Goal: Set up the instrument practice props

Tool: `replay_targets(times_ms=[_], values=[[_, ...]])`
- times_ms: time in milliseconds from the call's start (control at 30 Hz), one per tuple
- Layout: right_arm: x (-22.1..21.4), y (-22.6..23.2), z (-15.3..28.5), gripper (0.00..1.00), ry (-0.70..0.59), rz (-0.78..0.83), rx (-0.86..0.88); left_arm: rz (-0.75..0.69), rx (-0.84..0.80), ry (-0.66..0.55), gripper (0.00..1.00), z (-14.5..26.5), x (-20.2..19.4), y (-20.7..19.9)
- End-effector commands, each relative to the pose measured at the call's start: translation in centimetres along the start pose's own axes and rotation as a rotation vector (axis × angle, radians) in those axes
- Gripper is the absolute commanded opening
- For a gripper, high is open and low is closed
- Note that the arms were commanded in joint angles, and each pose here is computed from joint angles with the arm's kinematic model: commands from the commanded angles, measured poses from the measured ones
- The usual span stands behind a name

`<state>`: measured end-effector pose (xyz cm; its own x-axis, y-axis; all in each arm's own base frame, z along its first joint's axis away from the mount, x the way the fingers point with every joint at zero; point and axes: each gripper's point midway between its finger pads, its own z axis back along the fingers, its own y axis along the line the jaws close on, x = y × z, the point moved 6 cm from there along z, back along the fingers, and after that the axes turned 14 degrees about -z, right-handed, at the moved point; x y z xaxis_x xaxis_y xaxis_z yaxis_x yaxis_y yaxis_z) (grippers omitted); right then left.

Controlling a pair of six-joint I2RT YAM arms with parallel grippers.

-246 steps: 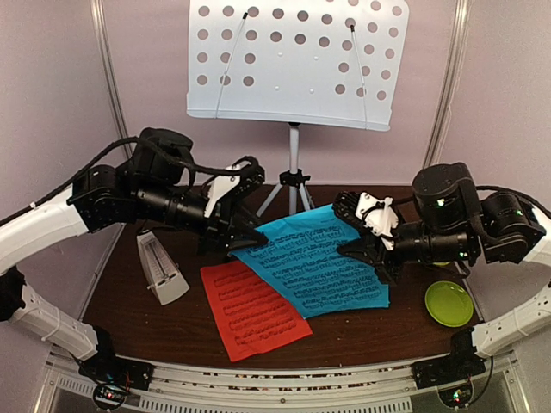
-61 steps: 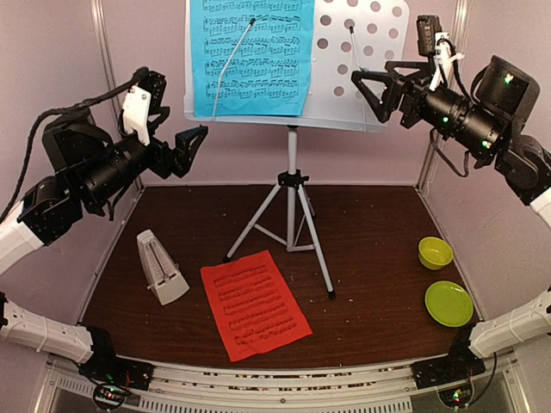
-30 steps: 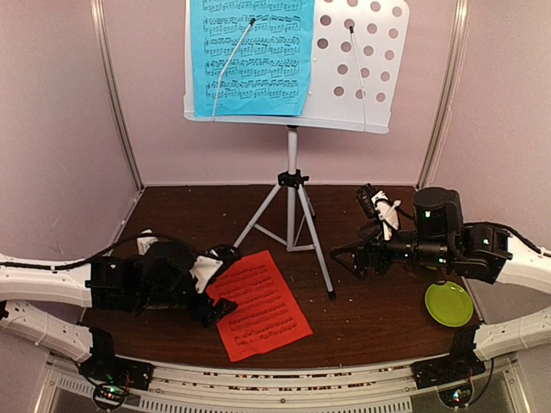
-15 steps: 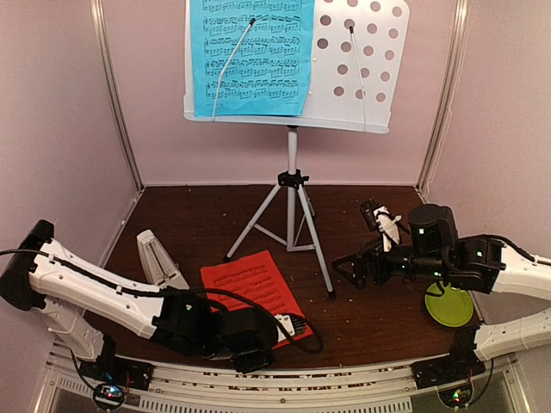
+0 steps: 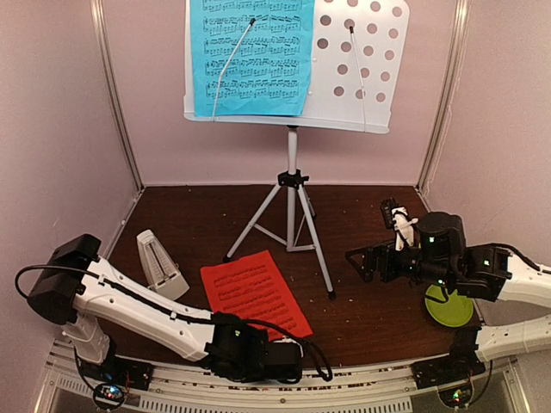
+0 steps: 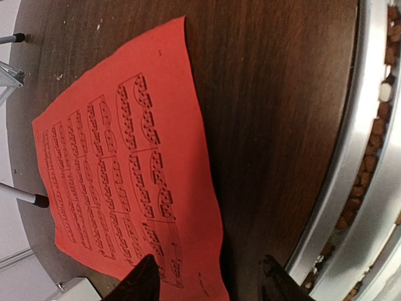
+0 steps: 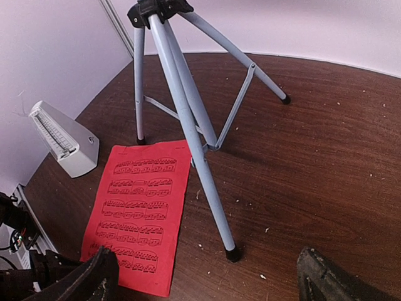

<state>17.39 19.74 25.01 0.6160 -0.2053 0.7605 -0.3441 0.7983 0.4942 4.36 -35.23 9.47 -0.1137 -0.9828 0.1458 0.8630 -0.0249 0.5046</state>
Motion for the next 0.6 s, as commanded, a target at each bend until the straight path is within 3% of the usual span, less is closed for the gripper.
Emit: replay_targets(times_ms=[0,267,567], values=[[0.8,0.1,0.3,1.00,-0.050,-0.052,-0.001,-0.019,0.053,0.076,0.55,-1.0,-0.6,0.0],[0.8,0.4,-0.4,1.00,0.000,-0.039,-0.020,-0.067,0.083,0.175,0.48,-3.0,-1.8,-0.9],[1.4,0.4,-0.4,1.00,-0.017,-0.064,-0.021,-0.086,0.211,0.252,0.26,-3.8,-2.9,-0.2]])
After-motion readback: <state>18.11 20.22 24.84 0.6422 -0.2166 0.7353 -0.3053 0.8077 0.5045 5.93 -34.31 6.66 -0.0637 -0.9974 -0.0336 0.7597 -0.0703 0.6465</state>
